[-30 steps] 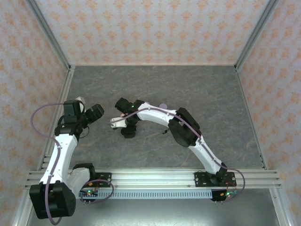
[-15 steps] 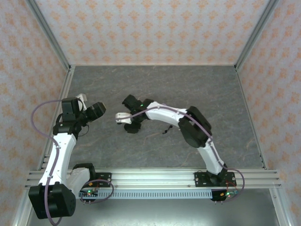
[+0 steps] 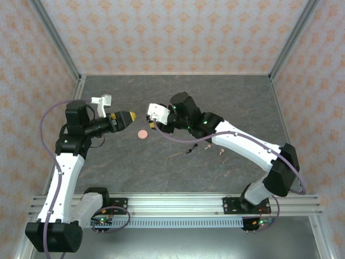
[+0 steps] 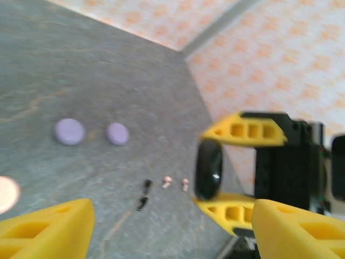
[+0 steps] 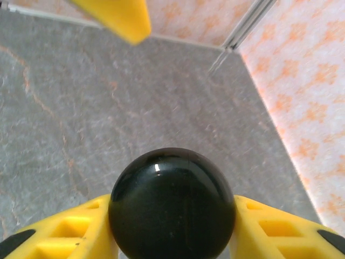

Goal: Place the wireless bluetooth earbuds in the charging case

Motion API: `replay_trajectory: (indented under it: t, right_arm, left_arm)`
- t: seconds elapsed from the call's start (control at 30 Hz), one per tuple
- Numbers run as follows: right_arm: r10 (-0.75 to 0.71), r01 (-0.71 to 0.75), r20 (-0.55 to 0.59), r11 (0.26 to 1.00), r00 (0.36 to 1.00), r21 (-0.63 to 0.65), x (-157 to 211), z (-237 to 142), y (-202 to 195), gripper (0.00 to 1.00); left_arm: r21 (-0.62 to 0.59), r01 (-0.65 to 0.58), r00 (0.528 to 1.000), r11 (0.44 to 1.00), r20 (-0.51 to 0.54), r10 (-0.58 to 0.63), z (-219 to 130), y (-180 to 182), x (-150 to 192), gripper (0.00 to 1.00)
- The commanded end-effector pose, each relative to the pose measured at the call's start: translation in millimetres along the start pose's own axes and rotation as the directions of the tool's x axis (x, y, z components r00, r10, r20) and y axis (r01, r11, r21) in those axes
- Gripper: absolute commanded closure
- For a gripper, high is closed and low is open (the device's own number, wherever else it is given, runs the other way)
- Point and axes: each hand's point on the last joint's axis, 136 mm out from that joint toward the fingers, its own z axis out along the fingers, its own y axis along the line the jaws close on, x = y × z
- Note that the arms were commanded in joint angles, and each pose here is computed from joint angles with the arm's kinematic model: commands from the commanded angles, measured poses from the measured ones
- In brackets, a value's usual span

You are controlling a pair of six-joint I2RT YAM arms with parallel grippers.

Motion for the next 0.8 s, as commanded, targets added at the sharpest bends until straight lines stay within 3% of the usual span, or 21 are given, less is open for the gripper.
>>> replay_trajectory:
  t: [0.0, 0.27, 0.77]
  right_arm:
    - [0.001, -0.003, 0.056, 0.999, 0.998, 0.038, -16.2, -11.0, -7.7, 0.51]
    - [-0.002, 0.001, 0.085, 1.000, 0.996, 0.012, -24.7, -13.0, -4.4, 0.51]
    - [0.033, -0.032, 0.126, 0.999, 0.991, -0.013, -32.9, -12.1, -1.2, 0.50]
  left_arm:
    - [0.134, -0.025, 0.997, 0.991, -0.070, 0.035, 5.0, -33.4, 6.3, 0.27]
    - [0.162, -0.007, 0.992, 0.987, -0.120, 0.027, 28.8, -37.9, 10.9, 0.39]
    - [0.173, 0.000, 0.990, 0.985, -0.139, 0.024, 42.8, -40.9, 13.1, 0.52]
